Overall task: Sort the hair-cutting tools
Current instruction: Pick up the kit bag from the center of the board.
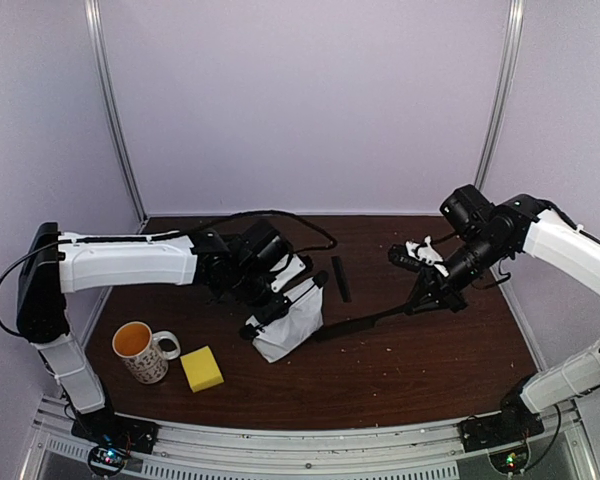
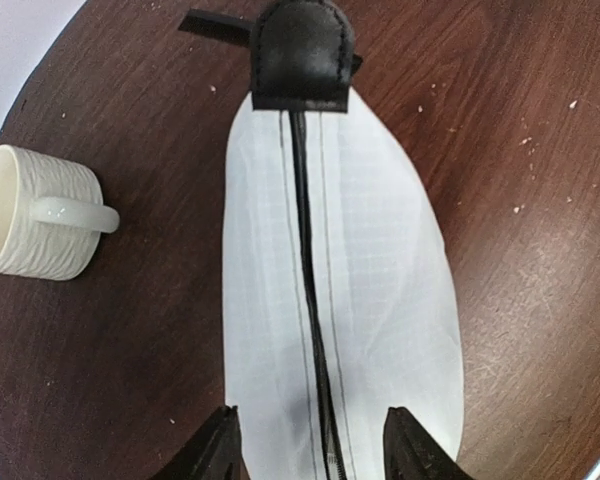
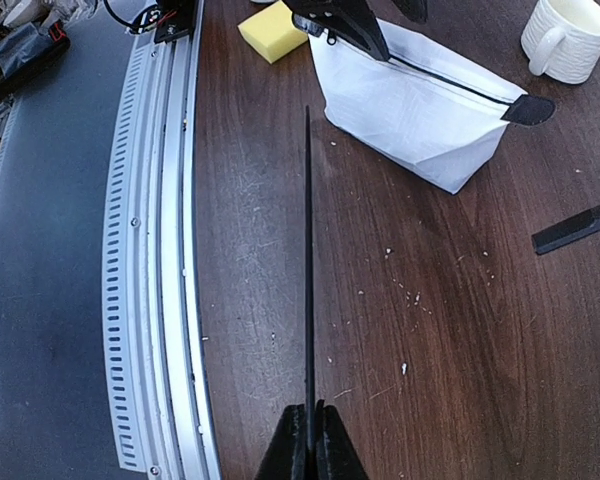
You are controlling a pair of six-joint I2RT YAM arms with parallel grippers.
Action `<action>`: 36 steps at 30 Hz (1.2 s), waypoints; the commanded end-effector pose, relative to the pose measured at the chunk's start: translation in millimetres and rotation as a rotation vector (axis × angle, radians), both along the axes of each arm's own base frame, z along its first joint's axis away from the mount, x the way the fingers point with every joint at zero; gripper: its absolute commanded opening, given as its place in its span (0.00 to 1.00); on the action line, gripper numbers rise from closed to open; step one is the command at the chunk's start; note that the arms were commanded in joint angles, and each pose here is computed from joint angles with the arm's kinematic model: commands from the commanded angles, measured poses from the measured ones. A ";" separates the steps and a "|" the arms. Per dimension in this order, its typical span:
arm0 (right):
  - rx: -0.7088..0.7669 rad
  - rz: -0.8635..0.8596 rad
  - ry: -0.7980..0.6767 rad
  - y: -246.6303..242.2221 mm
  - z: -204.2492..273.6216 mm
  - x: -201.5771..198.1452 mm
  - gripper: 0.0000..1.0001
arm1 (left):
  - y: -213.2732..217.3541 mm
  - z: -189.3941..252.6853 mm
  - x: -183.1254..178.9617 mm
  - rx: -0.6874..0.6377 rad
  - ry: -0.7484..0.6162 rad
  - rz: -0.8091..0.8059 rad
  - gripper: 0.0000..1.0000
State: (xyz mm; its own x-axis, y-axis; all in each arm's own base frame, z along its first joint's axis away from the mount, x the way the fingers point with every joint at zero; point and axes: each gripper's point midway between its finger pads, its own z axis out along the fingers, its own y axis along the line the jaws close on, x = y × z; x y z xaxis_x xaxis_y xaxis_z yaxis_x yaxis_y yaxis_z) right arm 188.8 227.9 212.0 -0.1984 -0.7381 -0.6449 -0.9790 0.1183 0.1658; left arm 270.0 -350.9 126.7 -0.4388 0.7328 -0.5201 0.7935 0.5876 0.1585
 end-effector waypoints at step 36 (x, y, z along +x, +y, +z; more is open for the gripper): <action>0.034 -0.006 0.066 1.0 -8.2 -5.4 0.00 | 6.5 -12.1 30.5 0.107 -0.080 0.056 0.46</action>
